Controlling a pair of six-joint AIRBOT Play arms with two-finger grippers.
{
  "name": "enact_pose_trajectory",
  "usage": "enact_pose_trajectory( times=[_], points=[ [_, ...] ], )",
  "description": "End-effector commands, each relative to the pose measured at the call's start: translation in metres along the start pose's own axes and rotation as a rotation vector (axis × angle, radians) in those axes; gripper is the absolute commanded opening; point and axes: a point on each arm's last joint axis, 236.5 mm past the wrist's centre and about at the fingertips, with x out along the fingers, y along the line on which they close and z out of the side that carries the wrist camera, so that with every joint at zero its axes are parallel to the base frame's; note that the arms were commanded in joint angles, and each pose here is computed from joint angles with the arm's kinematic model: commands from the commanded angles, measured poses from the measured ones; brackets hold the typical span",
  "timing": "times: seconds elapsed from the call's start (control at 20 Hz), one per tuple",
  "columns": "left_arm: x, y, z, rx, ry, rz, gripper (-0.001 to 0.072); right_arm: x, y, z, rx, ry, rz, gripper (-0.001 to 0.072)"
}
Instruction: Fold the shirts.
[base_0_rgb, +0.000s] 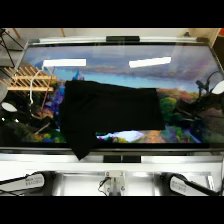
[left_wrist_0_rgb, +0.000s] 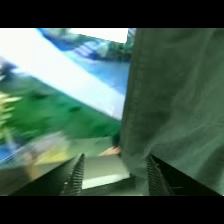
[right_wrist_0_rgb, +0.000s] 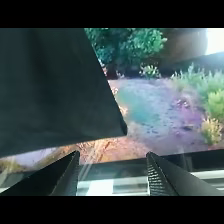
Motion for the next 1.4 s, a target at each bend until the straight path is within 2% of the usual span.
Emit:
enact_pose_trajectory(
  times=[0.0, 0.05, 0.1, 0.15, 0.2, 0.25, 0.5, 0.65, 0.7, 0.9, 0.95, 1.1, 1.15, 1.25, 1.35],
  points=[
    [0.020, -0.003, 0.007, -0.007, -0.091, -0.044, 0.0432, 0.002, 0.006, -0.003, -0.006, 0.009, 0.031, 0.0536],
    [0.023, -0.008, 0.009, -0.003, -0.096, -0.052, 0.0431, 0.002, 0.003, -0.002, -0.008, 0.006, 0.019, 0.0536],
    [0.027, -0.011, 0.011, -0.001, -0.101, -0.048, 0.0371, 0.003, 0.001, -0.001, -0.008, 0.001, 0.011, 0.0537],
    [0.028, -0.013, 0.015, -0.012, -0.114, -0.040, 0.0202, 0.005, -0.001, -0.001, -0.008, 0.005, 0.005, 0.0538],
    [0.029, -0.017, 0.017, -0.017, -0.121, -0.043, 0.0085, 0.012, -0.006, -0.007, -0.010, 0.031, -0.008, 0.0606],
    [0.030, -0.021, 0.016, -0.012, -0.117, -0.051, 0.0043, 0.023, -0.014, -0.017, -0.026, 0.069, -0.029, 0.0634],
    [0.018, -0.032, 0.011, 0.053, -0.131, -0.057, 0.0034, 0.086, -0.010, -0.030, 0.065, 0.104, 0.059, 0.0634],
    [0.007, -0.038, 0.014, 0.077, -0.170, -0.055, 0.0034, 0.104, 0.002, -0.025, 0.103, 0.113, 0.128, 0.0633],
    [0.004, -0.039, 0.014, 0.082, -0.178, -0.054, 0.0034, 0.108, 0.008, -0.024, 0.107, 0.119, 0.156, 0.0602],
    [-0.006, -0.045, 0.025, 0.101, -0.209, -0.053, 0.0034, 0.123, 0.019, -0.027, 0.161, 0.166, 0.220, 0.0600],
    [-0.012, -0.048, 0.030, 0.113, -0.223, -0.054, 0.0034, 0.126, 0.024, -0.029, 0.161, 0.179, 0.231, 0.0542],
    [-0.034, -0.063, 0.045, 0.153, -0.261, -0.060, 0.0031, 0.128, 0.047, -0.038, 0.055, 0.205, 0.231, 0.0119],
    [-0.045, -0.071, 0.050, 0.183, -0.272, -0.064, 0.0030, 0.122, 0.057, -0.037, 0.006, 0.214, 0.237, 0.0078],
    [-0.096, -0.097, 0.068, 0.298, -0.367, -0.034, 0.0028, 0.083, 0.082, -0.018, -0.140, 0.137, 0.256, 0.0077],
    [-0.193, -0.152, 0.087, 0.452, -0.617, 0.003, 0.0028, -0.004, 0.114, 0.028, -0.261, -0.122, 0.271, 0.0077]
  ],
)
